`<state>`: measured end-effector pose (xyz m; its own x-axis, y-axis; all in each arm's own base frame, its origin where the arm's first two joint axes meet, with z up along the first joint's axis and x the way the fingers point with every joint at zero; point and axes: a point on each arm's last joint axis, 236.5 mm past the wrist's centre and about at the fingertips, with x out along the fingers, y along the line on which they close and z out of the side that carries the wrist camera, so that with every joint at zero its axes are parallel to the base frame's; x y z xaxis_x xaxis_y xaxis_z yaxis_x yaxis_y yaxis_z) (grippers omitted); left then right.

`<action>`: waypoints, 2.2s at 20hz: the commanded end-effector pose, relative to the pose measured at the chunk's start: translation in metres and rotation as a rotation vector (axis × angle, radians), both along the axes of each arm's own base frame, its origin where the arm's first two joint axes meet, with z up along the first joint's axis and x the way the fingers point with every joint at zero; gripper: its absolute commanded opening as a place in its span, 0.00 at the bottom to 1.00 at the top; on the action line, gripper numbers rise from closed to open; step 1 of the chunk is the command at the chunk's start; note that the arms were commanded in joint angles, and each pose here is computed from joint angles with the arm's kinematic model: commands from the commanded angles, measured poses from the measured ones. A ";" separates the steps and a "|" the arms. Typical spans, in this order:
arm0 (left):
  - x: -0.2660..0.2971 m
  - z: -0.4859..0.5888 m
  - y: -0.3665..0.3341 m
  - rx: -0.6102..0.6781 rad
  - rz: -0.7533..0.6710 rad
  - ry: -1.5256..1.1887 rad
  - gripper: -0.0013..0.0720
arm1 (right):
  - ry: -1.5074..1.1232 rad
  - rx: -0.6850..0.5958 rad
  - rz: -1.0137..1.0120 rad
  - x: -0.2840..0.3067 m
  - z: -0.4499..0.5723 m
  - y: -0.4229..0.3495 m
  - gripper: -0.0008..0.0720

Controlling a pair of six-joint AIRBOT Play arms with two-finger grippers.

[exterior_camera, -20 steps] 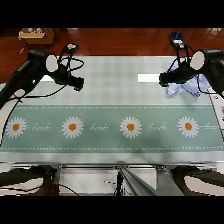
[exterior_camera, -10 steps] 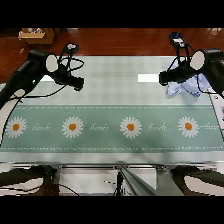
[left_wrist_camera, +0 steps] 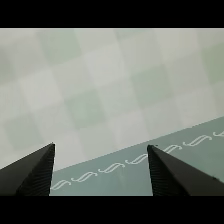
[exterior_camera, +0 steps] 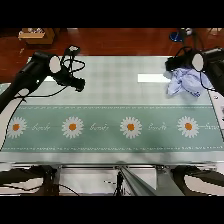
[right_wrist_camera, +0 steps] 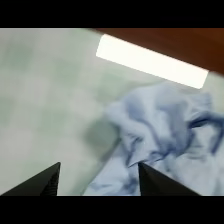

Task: Fold the shirts.

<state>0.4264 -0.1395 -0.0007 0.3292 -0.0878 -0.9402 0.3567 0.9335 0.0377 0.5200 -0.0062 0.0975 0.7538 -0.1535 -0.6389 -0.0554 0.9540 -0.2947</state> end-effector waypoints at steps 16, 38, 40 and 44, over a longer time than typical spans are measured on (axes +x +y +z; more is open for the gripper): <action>-0.012 0.006 -0.009 0.002 -0.026 0.018 0.96 | 0.056 0.548 -0.594 -0.003 -0.143 -0.183 0.84; -0.090 0.390 0.002 -0.345 -0.058 -0.751 0.96 | -0.743 0.519 0.137 -0.143 0.378 -0.018 0.04; -0.128 0.425 0.016 -0.384 -0.055 -0.842 0.96 | -0.828 0.489 0.174 -0.183 0.413 -0.002 0.04; -0.187 0.461 0.038 -0.455 -0.032 -0.945 0.96 | -0.846 0.461 0.221 -0.227 0.427 0.022 0.04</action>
<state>0.2831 -0.1164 0.4312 0.8853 -0.3764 -0.2730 0.3877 0.9217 -0.0135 0.3309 -0.0042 0.5084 0.9801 0.1486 0.1320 -0.1648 0.9788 0.1218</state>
